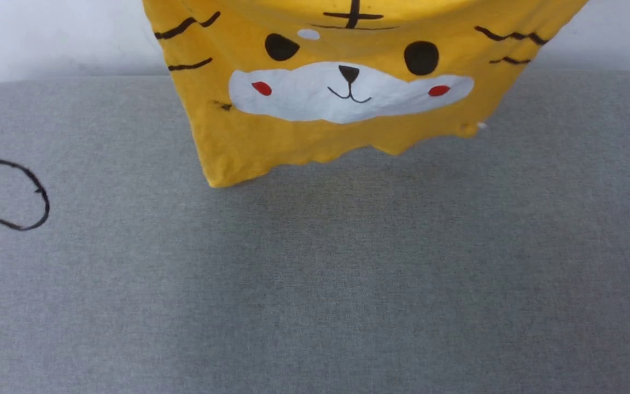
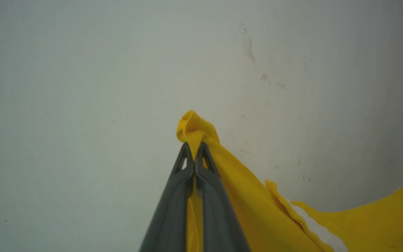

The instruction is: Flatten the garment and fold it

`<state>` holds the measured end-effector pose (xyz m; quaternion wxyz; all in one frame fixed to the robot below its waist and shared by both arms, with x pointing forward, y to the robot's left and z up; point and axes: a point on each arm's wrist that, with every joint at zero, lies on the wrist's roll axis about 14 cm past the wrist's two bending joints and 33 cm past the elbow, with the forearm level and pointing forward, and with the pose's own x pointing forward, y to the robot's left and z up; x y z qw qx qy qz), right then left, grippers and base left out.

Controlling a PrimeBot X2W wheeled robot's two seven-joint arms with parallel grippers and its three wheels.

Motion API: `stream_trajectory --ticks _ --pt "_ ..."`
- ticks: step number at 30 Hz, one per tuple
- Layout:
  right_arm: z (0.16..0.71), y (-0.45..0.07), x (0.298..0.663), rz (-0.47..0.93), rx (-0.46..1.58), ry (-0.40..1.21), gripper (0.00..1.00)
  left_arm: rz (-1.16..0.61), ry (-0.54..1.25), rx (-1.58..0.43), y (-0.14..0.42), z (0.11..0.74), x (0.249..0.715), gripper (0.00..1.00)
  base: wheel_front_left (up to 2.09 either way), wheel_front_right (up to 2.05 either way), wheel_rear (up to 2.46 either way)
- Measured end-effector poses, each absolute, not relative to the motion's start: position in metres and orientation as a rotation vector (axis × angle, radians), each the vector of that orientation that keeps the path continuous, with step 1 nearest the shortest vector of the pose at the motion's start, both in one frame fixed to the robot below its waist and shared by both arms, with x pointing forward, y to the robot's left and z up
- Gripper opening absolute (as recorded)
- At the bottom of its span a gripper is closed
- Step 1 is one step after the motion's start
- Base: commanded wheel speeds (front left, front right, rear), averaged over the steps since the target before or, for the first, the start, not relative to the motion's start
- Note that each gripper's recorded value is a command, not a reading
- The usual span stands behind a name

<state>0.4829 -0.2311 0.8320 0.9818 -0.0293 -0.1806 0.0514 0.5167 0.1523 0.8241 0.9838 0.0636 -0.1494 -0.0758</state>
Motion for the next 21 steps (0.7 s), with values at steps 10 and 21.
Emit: stream_trajectory --ticks 10,21 --pt "0.840 -0.225 0.515 0.130 -0.048 -0.312 0.00 -0.109 -0.239 0.033 0.155 0.822 0.550 0.00 0.00 0.00 0.00" --pt "0.840 -0.231 0.616 0.042 -0.129 -0.380 0.00 -0.008 -0.601 0.007 0.144 0.874 0.617 0.00 0.00 0.00 0.00"
